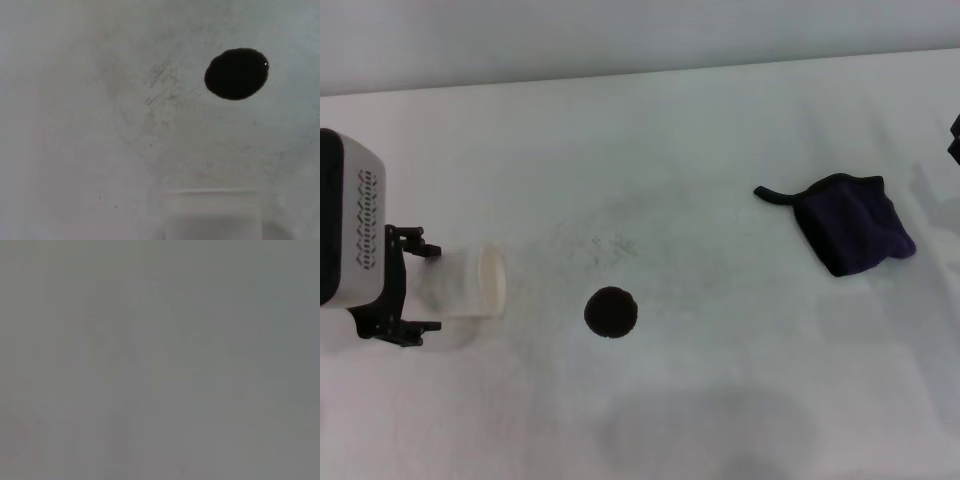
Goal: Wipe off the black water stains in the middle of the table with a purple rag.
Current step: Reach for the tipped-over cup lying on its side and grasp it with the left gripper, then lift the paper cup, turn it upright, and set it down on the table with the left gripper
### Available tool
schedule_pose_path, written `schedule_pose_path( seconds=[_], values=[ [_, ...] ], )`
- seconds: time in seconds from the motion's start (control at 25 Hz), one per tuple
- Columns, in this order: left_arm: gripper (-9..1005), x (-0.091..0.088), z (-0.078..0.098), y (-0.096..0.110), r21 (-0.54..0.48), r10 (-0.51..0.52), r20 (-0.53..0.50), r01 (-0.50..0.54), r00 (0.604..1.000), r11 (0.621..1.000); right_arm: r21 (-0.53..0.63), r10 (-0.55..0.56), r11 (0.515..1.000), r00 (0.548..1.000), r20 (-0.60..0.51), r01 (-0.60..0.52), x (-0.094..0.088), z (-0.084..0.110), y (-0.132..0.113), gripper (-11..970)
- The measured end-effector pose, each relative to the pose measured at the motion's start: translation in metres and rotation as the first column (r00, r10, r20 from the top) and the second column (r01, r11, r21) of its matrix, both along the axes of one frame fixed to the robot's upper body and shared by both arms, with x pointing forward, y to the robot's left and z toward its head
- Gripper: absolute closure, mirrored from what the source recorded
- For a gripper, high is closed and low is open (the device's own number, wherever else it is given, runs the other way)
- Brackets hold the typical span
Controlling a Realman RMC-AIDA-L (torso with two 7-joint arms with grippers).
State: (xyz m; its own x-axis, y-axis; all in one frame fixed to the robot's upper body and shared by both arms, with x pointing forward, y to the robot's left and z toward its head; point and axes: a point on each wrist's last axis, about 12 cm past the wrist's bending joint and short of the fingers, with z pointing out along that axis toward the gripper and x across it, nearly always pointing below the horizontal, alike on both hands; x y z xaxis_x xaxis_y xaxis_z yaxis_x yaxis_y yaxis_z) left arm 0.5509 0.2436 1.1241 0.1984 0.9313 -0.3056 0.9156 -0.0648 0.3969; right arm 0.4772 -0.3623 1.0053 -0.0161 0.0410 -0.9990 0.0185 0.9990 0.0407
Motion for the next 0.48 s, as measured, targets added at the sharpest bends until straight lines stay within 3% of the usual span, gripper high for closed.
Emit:
schedule_pose_path(
  seconds=[0.16, 0.48],
  values=[
    [157, 0.002, -0.004, -0.001, -0.015, 0.001, 0.013, -0.001, 1.000, 1.000, 0.000, -0.003, 1.000, 1.000, 0.001, 0.003, -0.003, -0.001, -0.001, 90],
    [136, 0.005, -0.014, -0.004, -0.053, -0.005, 0.035, 0.007, 0.999, 0.999, -0.001, -0.006, 1.000, 1.000, -0.001, 0.006, -0.004, -0.001, -0.002, 90]
  ],
)
